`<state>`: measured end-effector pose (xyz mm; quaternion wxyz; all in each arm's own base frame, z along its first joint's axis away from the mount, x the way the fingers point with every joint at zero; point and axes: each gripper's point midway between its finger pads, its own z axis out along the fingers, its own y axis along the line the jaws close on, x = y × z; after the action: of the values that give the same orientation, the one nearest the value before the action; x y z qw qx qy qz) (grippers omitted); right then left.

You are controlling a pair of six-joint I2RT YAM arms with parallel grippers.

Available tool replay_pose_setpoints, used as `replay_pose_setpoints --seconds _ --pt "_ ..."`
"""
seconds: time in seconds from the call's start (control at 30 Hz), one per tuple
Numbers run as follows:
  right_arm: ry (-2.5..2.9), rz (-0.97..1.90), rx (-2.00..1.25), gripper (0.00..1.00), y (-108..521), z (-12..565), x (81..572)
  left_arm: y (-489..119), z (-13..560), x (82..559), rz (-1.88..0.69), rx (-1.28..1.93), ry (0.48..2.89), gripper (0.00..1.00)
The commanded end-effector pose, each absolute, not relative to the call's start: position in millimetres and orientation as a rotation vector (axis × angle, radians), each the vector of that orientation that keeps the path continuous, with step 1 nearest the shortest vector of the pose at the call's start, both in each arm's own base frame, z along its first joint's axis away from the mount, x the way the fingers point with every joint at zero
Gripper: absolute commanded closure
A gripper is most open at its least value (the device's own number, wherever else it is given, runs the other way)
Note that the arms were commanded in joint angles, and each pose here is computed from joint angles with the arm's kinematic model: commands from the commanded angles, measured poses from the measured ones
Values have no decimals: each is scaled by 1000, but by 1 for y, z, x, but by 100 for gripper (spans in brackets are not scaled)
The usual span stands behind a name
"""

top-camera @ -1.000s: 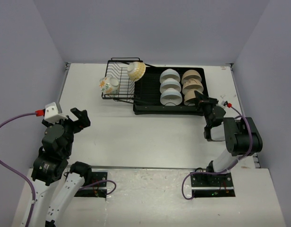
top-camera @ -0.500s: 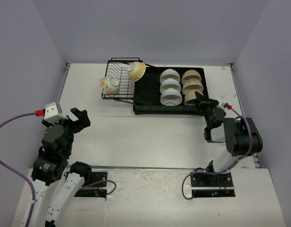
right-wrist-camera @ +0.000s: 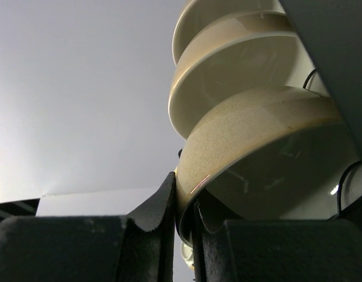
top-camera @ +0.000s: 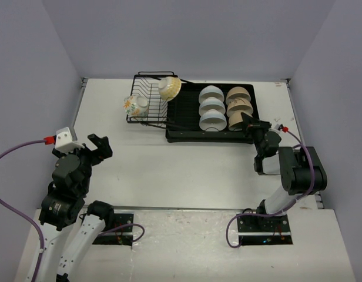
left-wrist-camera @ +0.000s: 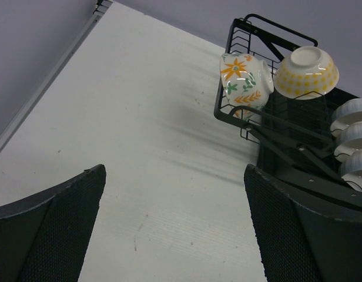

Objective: Unload the bowls from the dish rack

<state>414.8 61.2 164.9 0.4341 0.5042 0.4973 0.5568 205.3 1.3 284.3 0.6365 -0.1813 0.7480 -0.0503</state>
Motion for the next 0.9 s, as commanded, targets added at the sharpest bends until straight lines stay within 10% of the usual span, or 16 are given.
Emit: replay_pose_setpoints --seconds 0.0,0.87 --pt "967 1568 805 100 72 287 392 2 293 207 -120 -409 1672 0" --pt "883 1585 713 100 71 326 369 3 294 205 -119 -415 1663 0"
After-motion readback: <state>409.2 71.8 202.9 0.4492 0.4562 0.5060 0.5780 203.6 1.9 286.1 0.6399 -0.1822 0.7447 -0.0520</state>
